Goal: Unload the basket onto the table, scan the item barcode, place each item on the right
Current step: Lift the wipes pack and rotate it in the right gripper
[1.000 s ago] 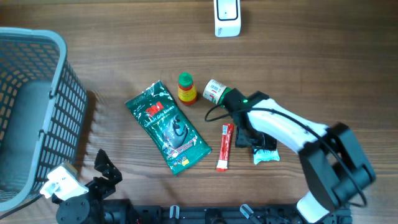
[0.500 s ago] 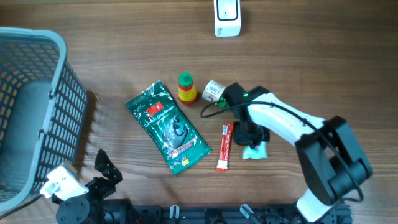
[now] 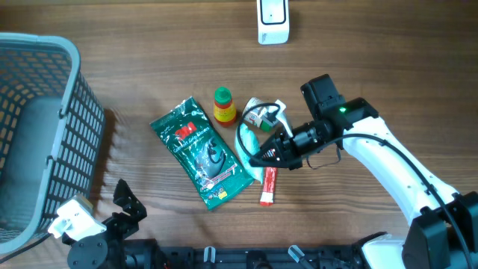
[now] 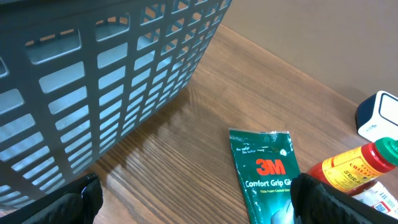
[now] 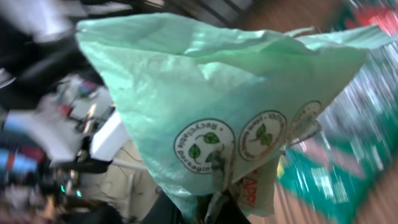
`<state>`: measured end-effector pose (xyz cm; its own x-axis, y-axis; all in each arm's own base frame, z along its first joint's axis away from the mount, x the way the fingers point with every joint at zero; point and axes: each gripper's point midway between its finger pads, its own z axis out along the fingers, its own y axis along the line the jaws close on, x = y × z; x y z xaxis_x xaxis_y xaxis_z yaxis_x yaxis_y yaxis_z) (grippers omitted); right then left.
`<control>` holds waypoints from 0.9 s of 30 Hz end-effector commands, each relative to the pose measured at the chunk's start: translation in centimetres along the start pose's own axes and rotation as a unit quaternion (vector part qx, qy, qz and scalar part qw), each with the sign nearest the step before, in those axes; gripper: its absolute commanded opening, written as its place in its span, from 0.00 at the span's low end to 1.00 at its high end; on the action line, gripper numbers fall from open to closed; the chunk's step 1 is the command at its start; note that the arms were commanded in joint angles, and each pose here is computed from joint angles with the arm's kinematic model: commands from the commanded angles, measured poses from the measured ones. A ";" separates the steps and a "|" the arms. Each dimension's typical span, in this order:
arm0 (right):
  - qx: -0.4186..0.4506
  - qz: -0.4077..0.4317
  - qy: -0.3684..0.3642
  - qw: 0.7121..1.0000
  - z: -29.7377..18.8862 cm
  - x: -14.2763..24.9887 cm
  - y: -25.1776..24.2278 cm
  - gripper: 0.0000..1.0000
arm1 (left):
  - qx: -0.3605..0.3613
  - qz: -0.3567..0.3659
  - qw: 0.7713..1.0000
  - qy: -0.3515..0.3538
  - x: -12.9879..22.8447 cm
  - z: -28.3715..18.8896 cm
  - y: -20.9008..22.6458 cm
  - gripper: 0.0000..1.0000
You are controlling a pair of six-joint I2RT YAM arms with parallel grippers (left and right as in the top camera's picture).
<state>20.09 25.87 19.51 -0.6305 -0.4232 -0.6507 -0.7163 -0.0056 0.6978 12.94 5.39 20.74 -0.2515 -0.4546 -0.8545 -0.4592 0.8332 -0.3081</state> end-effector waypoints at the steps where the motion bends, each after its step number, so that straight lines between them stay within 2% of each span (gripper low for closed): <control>1: -0.116 -0.211 -0.105 0.965 -0.9 -3.1 4.6 0.05 | 0.007 -0.005 1.000 -0.003 0.0 -0.1 -0.2 1.00; 4: -0.128 -0.273 -0.129 0.945 -1.1 -3.6 5.3 0.05 | 0.007 -0.005 1.000 -0.002 0.0 -0.1 -0.2 1.00; 7: -0.127 -0.283 -0.129 0.942 -1.1 -3.8 5.2 0.05 | 0.007 -0.005 1.000 -0.002 0.0 -0.1 -0.2 1.00; 12: -0.120 -0.258 -0.118 0.951 -1.0 -3.6 4.8 0.04 | 0.007 -0.005 1.000 -0.002 0.0 -0.1 -0.2 1.00; 15: -0.083 -0.209 -0.080 0.971 -0.5 -3.0 3.1 0.04 | 0.007 -0.005 1.000 -0.003 0.0 -0.1 -0.2 1.00; 18: 0.032 -0.077 -0.027 0.996 -0.2 -2.9 -1.5 0.04 | 0.007 -0.005 1.000 -0.003 0.0 -0.1 -0.2 1.00; 22: 0.158 -0.006 -0.035 0.987 -1.5 -4.6 -5.4 0.04 | 0.007 -0.005 1.000 -0.002 0.0 -0.1 -0.2 1.00; 25: 0.277 0.049 -0.052 0.958 -3.7 -5.7 -8.6 0.04 | 0.007 -0.005 1.000 -0.002 0.0 -0.1 -0.2 1.00; 27: 0.375 0.091 -0.070 0.920 -6.1 -6.1 -11.1 0.04 | 0.007 -0.005 1.000 -0.002 0.0 -0.1 -0.2 1.00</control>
<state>29.13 25.70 17.23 -0.6603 -0.3702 -0.6534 -0.7474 0.4093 0.5234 12.94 5.39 20.75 -0.2512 -0.4546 -0.8546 -0.4590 0.8332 -0.3083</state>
